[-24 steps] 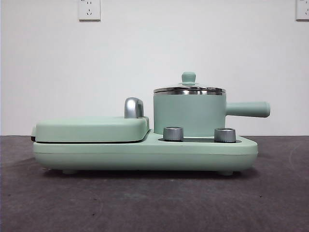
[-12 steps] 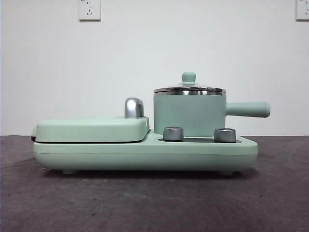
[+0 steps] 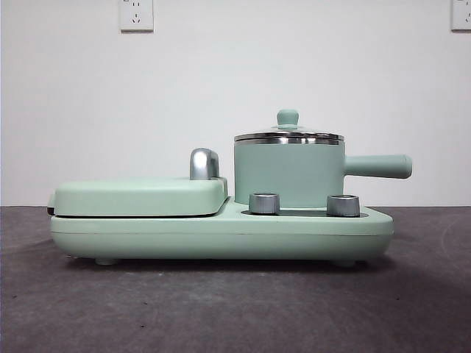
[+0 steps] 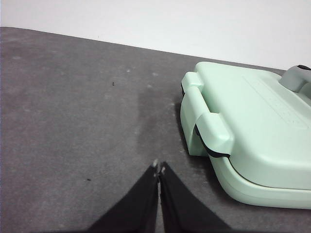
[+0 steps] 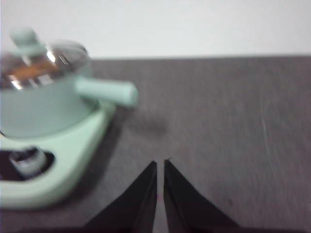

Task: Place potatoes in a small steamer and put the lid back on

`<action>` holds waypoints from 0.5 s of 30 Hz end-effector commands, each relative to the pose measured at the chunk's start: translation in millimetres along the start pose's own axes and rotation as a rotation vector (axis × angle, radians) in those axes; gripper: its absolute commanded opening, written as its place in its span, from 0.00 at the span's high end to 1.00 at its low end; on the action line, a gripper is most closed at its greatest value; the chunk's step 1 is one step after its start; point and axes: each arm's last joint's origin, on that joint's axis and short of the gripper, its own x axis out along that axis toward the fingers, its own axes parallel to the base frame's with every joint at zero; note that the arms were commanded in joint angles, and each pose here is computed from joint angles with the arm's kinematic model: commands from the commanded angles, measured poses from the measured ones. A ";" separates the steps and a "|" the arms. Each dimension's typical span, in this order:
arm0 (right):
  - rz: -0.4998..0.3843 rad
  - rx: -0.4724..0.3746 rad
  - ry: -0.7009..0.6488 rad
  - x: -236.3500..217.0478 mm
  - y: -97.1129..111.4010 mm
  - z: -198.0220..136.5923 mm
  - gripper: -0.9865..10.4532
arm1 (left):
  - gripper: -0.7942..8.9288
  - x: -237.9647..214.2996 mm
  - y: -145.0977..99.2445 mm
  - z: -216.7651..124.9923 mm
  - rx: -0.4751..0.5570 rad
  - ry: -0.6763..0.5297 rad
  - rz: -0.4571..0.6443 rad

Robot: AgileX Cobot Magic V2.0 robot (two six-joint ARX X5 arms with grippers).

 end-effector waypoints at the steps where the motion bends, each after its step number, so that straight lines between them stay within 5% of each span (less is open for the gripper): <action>1: -0.040 -0.005 0.002 3.4 -2.6 -11.3 0.89 | 0.91 1.9 0.6 -5.1 0.015 0.006 -0.003; 15: -0.144 -0.006 0.021 7.9 -7.7 -31.3 0.89 | 0.91 1.9 0.6 -5.2 0.015 0.006 -0.003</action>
